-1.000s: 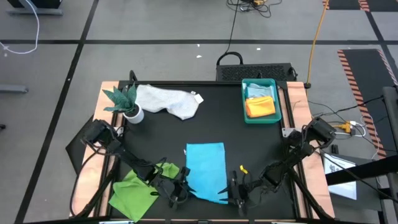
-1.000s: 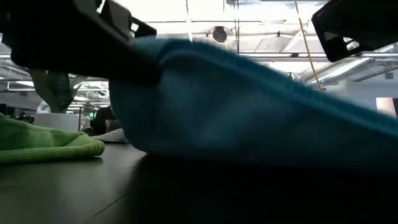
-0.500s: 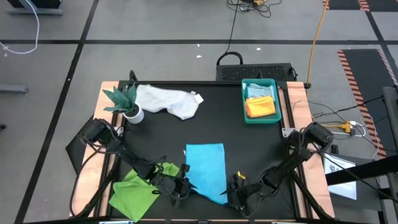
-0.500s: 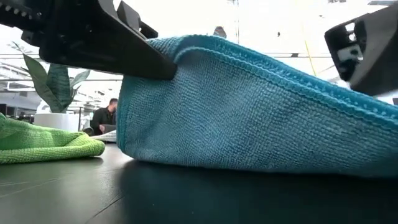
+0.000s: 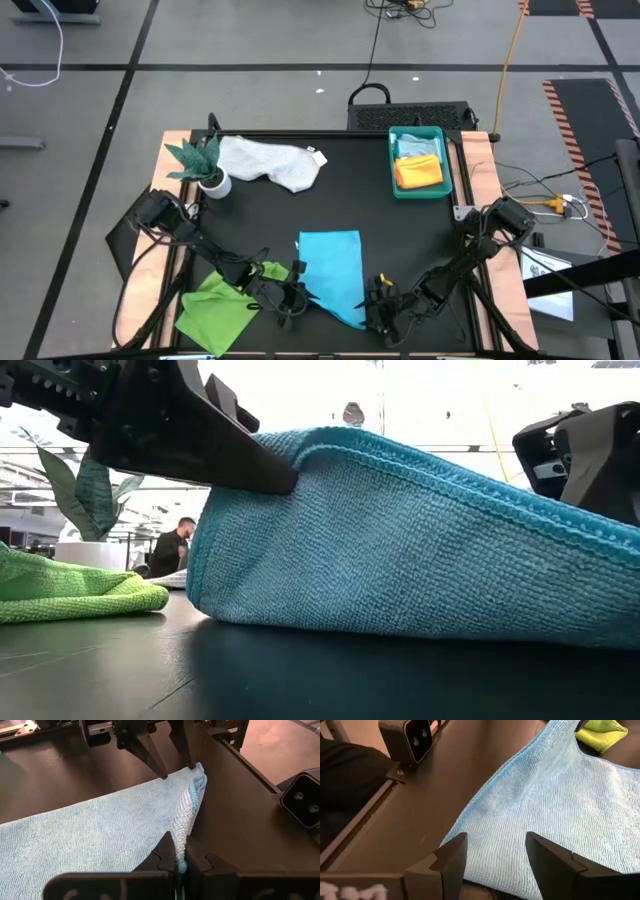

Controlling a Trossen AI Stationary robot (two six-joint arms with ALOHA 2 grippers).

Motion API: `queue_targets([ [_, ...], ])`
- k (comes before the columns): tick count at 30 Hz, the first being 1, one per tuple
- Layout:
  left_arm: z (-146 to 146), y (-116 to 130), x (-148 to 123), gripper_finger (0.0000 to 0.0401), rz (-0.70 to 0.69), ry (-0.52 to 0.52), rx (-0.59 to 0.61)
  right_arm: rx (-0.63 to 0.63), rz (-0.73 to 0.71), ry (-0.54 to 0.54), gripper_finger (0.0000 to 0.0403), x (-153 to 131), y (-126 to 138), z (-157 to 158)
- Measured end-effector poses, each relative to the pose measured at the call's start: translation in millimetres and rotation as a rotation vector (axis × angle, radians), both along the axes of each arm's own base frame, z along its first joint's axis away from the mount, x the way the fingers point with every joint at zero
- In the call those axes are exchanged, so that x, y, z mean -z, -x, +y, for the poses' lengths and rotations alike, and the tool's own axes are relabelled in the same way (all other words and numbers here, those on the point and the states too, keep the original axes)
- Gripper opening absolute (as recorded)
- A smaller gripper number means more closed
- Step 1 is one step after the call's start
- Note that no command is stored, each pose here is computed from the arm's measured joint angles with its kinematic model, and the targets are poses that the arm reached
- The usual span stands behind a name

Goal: Fold microfiber towels
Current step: Fold the blue microfiber cloth

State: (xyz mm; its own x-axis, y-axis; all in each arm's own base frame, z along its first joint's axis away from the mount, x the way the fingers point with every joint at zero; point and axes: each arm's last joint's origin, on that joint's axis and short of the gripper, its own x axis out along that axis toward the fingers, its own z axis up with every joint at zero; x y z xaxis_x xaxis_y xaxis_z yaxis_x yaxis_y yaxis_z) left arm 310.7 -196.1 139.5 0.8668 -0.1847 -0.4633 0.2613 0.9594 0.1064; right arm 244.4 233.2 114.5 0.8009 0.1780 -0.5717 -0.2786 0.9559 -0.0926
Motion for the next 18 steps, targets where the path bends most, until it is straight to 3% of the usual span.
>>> queue_targets([
  [5, -0.1, 0.1, 0.0, 0.0024, 0.001, 0.0, 0.0, -0.022, -0.007, 0.033, 0.0191, 0.7, 0.1, 0.3],
  [13, 1.1, 0.4, 1.6, 0.0011, 0.015, -0.014, -0.006, -0.08, 0.04, 0.097, 0.0184, 20.3, -1.7, -0.3],
  [18, 2.8, -0.4, 1.8, 0.0028, 0.015, -0.017, -0.017, -0.118, 0.005, 0.096, 0.0183, 11.3, -1.3, 1.9],
])
